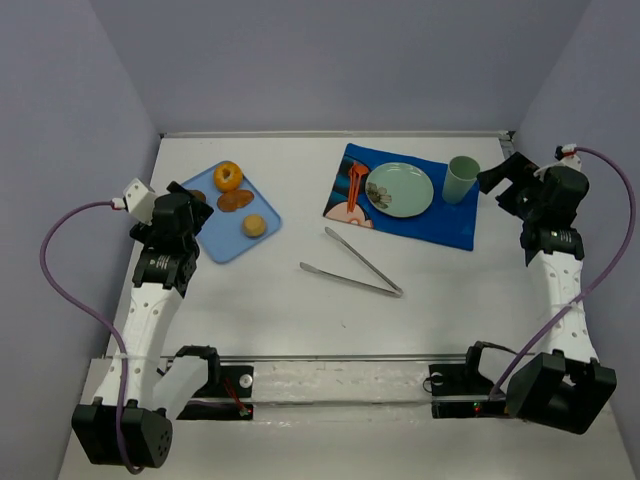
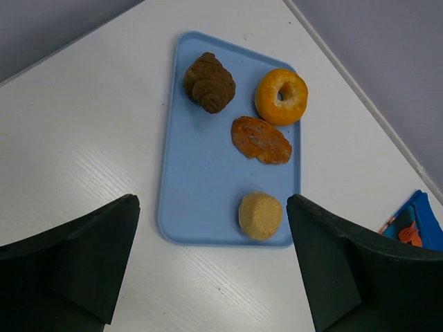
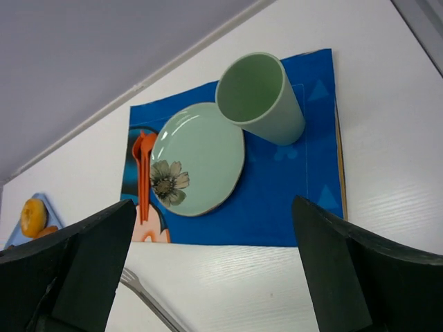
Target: Place the bread
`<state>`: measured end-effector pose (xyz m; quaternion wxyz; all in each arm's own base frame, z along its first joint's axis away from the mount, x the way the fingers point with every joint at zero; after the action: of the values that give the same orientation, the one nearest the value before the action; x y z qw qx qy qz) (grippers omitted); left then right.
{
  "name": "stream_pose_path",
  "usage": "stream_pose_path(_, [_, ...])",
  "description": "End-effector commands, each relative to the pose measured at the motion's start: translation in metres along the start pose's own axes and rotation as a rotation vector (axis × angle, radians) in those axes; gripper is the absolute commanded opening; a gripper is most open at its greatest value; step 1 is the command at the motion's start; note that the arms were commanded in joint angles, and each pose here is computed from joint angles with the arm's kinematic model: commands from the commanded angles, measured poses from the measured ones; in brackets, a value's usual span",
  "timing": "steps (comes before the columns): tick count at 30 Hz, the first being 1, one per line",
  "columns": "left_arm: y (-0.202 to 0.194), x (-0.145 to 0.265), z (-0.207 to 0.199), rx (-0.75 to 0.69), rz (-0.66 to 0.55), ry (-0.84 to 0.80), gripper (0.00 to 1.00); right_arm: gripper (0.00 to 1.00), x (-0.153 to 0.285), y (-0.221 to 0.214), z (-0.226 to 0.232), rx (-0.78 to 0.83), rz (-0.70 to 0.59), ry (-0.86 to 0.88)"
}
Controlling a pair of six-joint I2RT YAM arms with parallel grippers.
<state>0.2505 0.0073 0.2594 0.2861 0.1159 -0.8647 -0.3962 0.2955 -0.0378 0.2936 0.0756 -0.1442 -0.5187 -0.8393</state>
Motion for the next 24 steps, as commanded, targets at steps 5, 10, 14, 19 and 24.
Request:
stream_pose_path(5, [0.005,0.0,-0.009,-0.001,-0.027,-0.053,0.99,1.0,0.014,0.021,0.032,-0.007,-0.112,0.235])
stream_pose_path(10, [0.001,-0.003,-0.009,-0.008,-0.016,-0.068,0.99,1.0,0.022,0.003,0.065,0.193,-0.041,0.38])
stream_pose_path(14, [-0.003,-0.009,-0.012,-0.024,-0.006,-0.079,0.99,1.0,0.03,-0.042,0.122,0.487,0.057,0.377])
stream_pose_path(19, [-0.005,-0.014,-0.012,-0.051,0.0,-0.063,0.99,1.0,0.017,-0.133,0.138,0.859,0.401,0.393])
stream_pose_path(24, [-0.009,-0.016,-0.013,-0.07,0.018,-0.081,0.99,1.0,0.005,-0.187,0.119,1.158,0.614,0.417])
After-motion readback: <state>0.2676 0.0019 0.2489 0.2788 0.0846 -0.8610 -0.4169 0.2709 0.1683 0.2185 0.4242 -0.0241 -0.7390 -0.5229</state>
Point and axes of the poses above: each gripper's point midway between its finger pads, its own x axis back along the fingers, its own z axis along the line the jaws close on, y = z × x, the point moved 7 cm from there along x, back along the fingers, and after that the axes turned 6 degrees about x, right-handed, at the moved point
